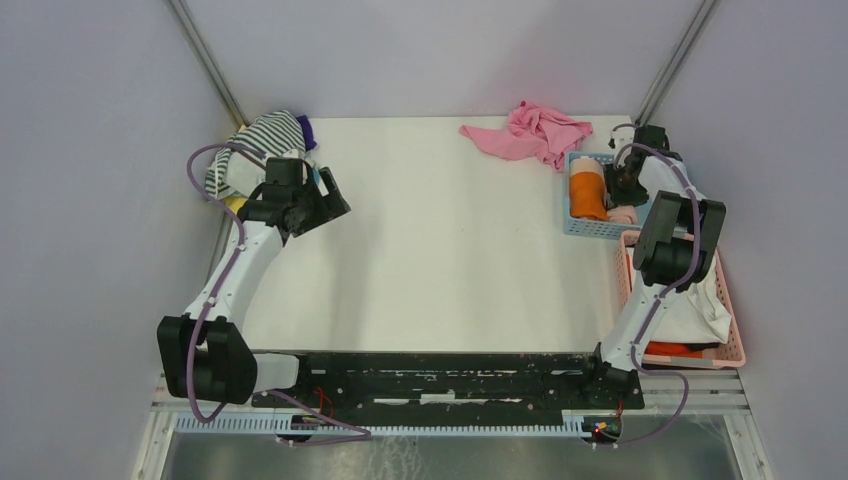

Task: Roll the towels
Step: Place the towel in the bin.

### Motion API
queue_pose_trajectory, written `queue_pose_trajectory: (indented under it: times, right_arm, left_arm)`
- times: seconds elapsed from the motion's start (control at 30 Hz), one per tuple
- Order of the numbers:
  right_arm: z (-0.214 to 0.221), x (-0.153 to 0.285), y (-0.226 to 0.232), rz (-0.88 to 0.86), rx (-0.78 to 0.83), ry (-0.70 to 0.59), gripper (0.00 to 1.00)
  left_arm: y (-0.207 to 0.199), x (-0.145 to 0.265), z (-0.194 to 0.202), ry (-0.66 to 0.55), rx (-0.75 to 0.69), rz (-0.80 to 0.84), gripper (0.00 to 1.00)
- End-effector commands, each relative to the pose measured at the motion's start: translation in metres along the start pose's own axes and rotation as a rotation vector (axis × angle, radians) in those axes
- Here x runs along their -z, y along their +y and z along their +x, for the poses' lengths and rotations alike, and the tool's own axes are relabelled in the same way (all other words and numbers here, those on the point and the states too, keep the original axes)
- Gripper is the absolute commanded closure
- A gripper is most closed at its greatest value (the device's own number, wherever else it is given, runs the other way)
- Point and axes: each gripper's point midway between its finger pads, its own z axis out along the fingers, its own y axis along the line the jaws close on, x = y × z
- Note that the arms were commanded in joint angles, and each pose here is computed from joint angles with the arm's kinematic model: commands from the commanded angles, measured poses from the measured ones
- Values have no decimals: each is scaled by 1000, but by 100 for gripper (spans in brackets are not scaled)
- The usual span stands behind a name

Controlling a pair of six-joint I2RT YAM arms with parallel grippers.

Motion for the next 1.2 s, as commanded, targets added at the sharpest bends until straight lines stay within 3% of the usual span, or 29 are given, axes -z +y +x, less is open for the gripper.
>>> queue_pose_trajectory:
  times: [0.0, 0.17, 0.37, 0.47, 0.6, 0.8, 1.17]
  right_arm:
    - [22, -25, 37, -189, -79, 121, 86]
    - [27, -32, 40, -207, -103, 147, 74]
    - [6, -9, 13, -103, -176, 21, 50]
    - [-7, 3, 5, -88, -192, -21, 44]
    - [-20, 14, 9, -122, -215, -62, 47]
    - [-25, 11, 28, -227, -239, -87, 62]
    - [11, -17, 38, -239, -246, 41, 54]
  left_arm:
    - [-3, 2, -9, -36, -18, 29, 6]
    - [-3, 1, -8, -35, -15, 34, 6]
    - [-3, 1, -8, -32, -10, 41, 6]
    - [-4, 1, -8, -32, -9, 45, 6]
    - [-4, 2, -10, -35, -4, 50, 6]
    - [-4, 1, -8, -31, -2, 56, 6]
    - [-4, 2, -8, -31, 3, 63, 6]
